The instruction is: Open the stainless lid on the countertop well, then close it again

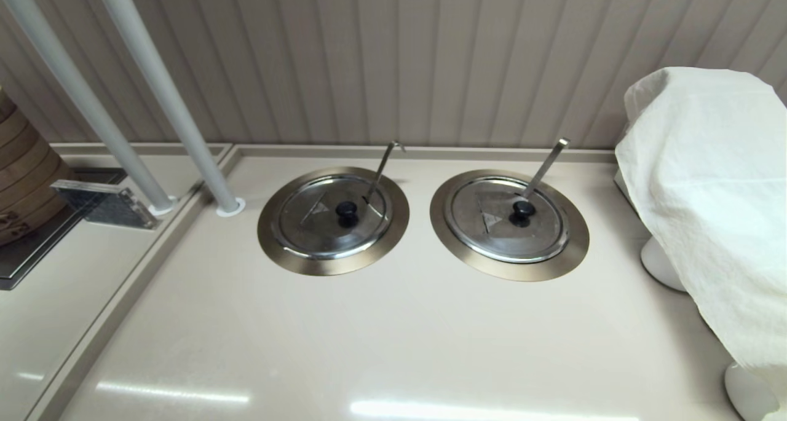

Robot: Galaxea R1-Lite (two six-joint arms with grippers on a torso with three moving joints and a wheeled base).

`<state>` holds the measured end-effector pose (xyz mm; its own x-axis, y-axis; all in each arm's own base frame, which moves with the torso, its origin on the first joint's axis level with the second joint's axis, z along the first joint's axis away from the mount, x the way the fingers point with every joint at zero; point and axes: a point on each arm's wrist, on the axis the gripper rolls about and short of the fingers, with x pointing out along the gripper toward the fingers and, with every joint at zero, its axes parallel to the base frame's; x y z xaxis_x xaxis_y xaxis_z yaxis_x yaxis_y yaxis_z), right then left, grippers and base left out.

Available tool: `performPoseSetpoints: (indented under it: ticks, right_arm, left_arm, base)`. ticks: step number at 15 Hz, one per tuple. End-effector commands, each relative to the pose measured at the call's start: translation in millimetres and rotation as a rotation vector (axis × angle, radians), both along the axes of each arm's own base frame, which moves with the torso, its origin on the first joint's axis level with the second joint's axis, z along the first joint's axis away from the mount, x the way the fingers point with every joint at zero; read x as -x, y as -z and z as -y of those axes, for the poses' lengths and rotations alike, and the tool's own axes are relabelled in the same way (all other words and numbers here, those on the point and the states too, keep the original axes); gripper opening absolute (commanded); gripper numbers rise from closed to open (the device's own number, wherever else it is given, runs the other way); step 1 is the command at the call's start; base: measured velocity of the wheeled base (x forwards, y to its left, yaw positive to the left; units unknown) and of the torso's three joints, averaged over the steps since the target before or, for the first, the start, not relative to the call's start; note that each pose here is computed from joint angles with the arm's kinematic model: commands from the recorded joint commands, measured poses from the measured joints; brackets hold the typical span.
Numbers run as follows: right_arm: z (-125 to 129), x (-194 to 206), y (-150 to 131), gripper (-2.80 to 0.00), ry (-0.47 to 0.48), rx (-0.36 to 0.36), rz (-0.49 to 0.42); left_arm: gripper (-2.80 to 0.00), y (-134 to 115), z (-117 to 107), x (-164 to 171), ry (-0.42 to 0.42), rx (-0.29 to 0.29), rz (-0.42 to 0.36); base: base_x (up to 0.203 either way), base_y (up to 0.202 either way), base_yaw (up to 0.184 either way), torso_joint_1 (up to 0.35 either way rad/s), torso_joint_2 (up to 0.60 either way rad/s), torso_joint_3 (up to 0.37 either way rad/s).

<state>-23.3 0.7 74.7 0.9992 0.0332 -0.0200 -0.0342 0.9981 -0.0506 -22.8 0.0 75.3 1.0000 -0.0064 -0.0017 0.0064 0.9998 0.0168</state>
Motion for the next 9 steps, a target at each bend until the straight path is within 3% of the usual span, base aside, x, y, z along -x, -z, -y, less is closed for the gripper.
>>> performPoseSetpoints:
  ticks: [1,9]
  right_arm:
    - [0.0,-0.1,0.0,0.00,-0.001,0.000,0.000]
    - [0.5,-0.2,-1.0,0.00,0.023,-0.032,0.012]
  left_arm:
    - [-2.80,0.4,0.0,-0.2,0.000,0.000,-0.003]
    - [-2.80,0.4,0.0,-0.2,0.000,0.009,-0.003]
  base:
    - [0.000,0.000,0.000,0.000,0.00,0.000]
    - [0.000,0.000,0.000,0.000,0.00,0.000]
